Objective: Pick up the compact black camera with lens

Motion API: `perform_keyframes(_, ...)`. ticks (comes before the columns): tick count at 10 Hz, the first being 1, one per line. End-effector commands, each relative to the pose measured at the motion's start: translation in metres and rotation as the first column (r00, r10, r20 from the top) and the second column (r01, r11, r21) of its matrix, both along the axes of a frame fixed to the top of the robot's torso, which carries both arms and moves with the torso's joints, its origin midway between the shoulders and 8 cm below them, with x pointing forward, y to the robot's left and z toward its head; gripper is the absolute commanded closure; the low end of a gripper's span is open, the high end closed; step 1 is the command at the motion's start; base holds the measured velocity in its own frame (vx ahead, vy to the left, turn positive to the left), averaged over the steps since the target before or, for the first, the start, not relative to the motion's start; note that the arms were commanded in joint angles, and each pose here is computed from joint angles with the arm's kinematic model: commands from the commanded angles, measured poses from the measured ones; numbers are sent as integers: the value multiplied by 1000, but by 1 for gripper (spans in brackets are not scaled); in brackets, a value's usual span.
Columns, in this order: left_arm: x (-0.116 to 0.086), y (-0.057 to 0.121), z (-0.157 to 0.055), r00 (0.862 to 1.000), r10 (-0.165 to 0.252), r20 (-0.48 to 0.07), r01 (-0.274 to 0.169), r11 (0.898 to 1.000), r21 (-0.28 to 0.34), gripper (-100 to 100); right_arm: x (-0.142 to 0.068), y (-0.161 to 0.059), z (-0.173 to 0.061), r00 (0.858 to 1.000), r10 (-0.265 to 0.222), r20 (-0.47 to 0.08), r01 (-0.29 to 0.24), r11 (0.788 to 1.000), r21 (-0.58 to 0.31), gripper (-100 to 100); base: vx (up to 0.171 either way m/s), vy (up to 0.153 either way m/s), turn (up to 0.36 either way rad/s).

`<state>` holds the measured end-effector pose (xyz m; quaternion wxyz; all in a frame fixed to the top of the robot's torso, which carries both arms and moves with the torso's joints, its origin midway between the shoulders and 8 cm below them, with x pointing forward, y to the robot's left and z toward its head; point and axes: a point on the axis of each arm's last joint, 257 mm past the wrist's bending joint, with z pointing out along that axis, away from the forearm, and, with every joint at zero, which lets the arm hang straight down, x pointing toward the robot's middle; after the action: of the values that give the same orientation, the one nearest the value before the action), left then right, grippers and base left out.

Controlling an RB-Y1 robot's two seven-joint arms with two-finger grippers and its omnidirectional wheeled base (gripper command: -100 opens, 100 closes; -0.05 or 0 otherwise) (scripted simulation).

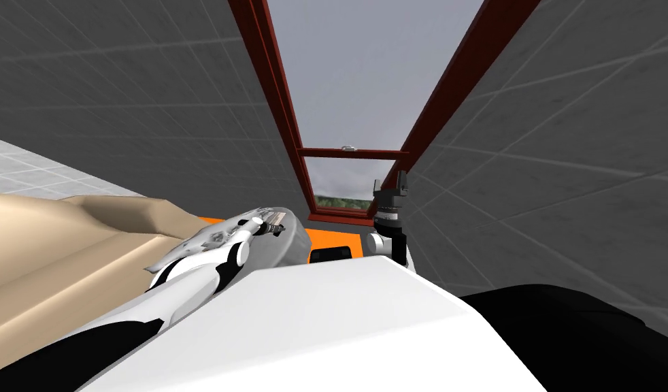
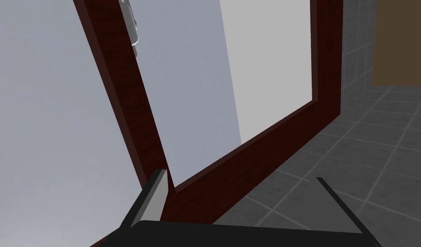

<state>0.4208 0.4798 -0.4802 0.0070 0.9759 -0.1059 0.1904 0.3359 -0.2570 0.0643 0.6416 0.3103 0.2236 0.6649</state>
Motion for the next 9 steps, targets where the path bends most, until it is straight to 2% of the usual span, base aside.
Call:
perform_keyframes(1, 2, -1, -3, 1000, 25, 1, -25, 1000, 1, -100, 0, 0, 0, 1000, 0, 0, 0, 1000, 0, 0, -56, 55, -135)
perform_keyframes(3, 6, -5, -7, 998, 68, 3, -68, 998, 1, -100, 0, 0, 0, 1000, 0, 0, 0, 1000, 0, 0, -100, 86, -263)
perform_keyframes(5, 6, -6, -6, 998, 65, 3, -65, 998, 0, -100, 0, 0, 0, 1000, 0, 0, 0, 1000, 0, 0, -58, 41, -20)
perform_keyframes(6, 6, -5, -6, 998, 67, 3, -67, 998, 1, 100, 0, 0, 0, 1000, 0, 0, 0, 1000, 0, 0, -7, 5, -2)
perform_keyframes(9, 6, -5, -6, 998, 68, 4, -68, 998, 1, 100, 0, 0, 0, 1000, 0, 0, 0, 1000, 0, 0, 0, 0, 0)
